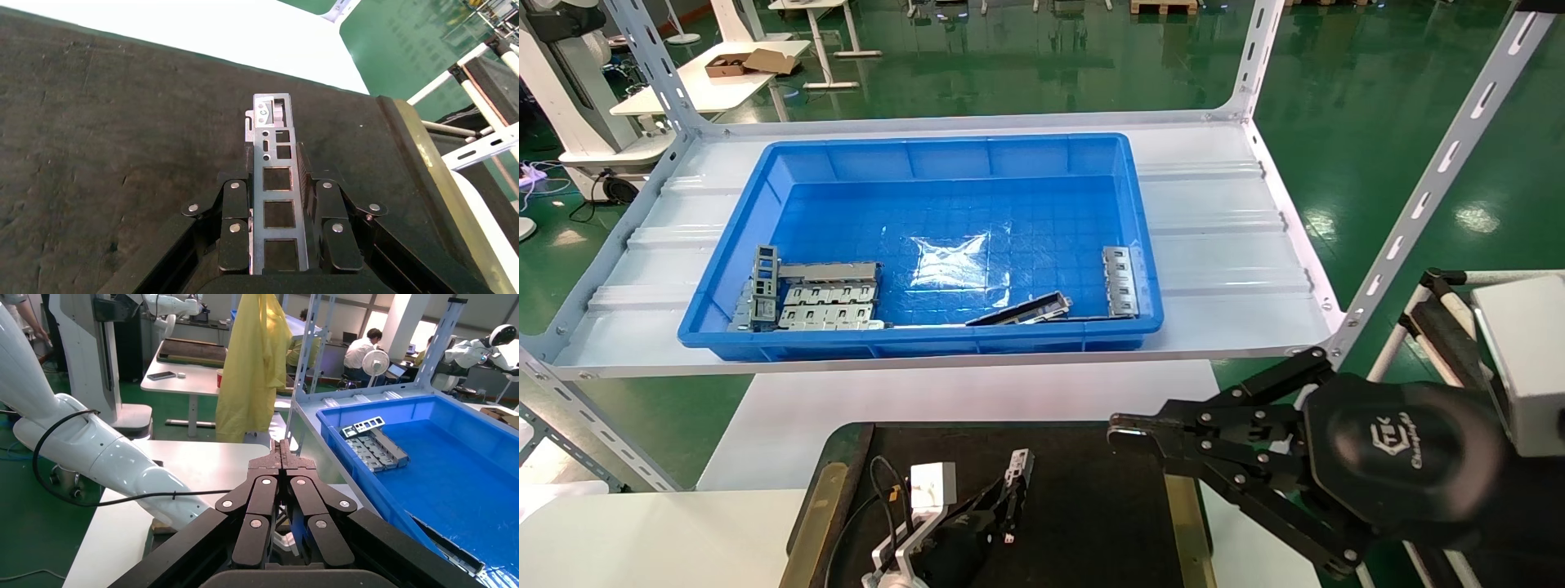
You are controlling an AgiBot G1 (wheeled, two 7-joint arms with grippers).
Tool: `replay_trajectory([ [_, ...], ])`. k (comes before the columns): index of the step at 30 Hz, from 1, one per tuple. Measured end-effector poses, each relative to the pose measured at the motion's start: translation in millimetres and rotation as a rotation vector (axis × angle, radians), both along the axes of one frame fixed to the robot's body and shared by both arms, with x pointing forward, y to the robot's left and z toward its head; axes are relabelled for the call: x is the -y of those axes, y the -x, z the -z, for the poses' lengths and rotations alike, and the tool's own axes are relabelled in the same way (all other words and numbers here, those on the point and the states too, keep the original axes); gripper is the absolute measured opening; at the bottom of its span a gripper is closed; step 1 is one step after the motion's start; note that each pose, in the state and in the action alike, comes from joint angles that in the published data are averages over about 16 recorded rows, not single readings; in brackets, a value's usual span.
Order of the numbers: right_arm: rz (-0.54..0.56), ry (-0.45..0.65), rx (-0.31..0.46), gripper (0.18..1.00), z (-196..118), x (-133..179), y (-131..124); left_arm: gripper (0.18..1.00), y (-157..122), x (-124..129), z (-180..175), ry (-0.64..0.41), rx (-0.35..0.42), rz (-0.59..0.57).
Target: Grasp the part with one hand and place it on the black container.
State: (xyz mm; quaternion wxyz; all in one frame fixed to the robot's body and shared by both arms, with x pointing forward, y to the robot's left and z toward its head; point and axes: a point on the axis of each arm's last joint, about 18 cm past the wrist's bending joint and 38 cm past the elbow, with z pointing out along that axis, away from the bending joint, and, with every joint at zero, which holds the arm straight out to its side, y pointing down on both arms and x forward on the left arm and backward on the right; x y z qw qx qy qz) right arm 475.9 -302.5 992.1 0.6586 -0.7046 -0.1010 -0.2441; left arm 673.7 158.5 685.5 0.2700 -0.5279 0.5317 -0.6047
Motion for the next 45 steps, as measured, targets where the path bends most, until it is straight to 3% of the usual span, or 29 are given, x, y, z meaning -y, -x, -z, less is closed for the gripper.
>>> replay_trajectory([
  [27, 0.0, 0.0, 0.0, 0.196, 0, 0, 0, 0.328, 8, 8, 16, 0.037, -0.023, -0.024],
  [36, 0.0, 0.0, 0.0, 0.233, 0, 0, 0, 0.384, 9, 9, 17, 0.044, -0.026, -0.028],
  [45, 0.0, 0.0, 0.0, 0.351, 0, 0, 0, 0.504, 8, 8, 6, 0.024, -0.005, 0.003],
])
